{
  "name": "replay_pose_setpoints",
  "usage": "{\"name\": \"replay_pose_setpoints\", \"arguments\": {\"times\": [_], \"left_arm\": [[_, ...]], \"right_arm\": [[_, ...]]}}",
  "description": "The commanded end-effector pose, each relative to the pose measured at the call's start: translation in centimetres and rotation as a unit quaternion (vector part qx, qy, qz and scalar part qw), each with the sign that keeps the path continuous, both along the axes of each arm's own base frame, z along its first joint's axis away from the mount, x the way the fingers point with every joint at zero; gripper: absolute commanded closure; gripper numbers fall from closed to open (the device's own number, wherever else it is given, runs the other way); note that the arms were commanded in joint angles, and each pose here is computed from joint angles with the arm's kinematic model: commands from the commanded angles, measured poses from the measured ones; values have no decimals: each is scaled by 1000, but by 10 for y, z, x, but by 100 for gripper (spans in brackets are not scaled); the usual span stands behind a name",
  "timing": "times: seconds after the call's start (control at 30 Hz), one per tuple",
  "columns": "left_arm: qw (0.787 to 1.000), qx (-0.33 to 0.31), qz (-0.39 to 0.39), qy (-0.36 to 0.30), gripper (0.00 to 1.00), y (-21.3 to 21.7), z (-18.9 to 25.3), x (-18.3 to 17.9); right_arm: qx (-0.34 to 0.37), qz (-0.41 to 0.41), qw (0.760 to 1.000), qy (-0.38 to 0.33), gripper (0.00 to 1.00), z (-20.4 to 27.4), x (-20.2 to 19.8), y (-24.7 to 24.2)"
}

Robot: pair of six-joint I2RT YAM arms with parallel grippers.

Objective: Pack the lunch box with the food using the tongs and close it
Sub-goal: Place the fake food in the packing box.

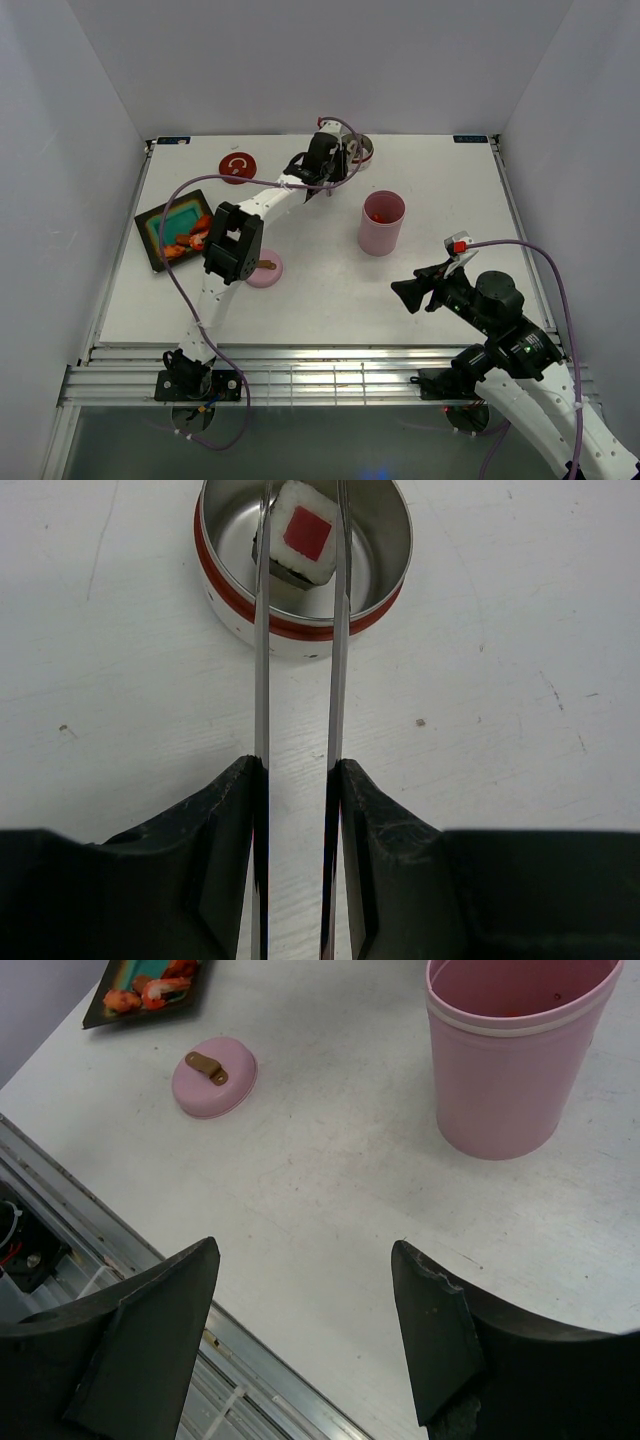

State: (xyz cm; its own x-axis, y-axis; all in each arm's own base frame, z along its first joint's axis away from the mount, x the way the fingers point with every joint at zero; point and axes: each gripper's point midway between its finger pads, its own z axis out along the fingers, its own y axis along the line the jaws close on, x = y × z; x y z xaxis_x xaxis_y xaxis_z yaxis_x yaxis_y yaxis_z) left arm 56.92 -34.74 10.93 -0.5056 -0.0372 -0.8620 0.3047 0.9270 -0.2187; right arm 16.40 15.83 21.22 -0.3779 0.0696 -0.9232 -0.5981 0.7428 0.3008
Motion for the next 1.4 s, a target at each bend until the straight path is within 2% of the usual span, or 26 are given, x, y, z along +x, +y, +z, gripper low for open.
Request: {"name": "replay_pose_setpoints", "arguments": {"times": [0.0, 0.13, 0.23, 0.4, 0.77, 1.0, 1.07, 1.23, 1.37], "left_arm": [[998, -24, 3, -58, 61, -4, 49, 14], [998, -22, 2, -55, 51, -3, 47, 13], [998, -23, 1, -57, 48, -3, 51, 12], [997, -32, 0, -66, 47, -3, 67, 9], [990, -60, 6, -126, 42, 8, 150, -2], [990, -57, 6, -129, 42, 17, 171, -14], [990, -57, 21, -127, 43, 28, 182, -24], [991, -7, 90, -102, 43, 79, 201, -55], [988, 33, 148, -40, 43, 141, 165, -90]], "right_arm": [[14, 5, 999, -32, 24, 19, 2, 3], [8, 3, 1000, -29, 25, 15, 5, 4], [6, 4, 1000, -29, 25, 14, 6, 4], [6, 5, 1000, -30, 24, 14, 6, 5], [6, 15, 1000, -27, 24, 13, 4, 7], [4, 11, 1000, -25, 25, 12, 5, 7], [5, 13, 1000, -23, 25, 11, 5, 7], [9, 24, 999, -24, 24, 11, 2, 10], [14, 36, 999, -27, 24, 13, -1, 13]]}}
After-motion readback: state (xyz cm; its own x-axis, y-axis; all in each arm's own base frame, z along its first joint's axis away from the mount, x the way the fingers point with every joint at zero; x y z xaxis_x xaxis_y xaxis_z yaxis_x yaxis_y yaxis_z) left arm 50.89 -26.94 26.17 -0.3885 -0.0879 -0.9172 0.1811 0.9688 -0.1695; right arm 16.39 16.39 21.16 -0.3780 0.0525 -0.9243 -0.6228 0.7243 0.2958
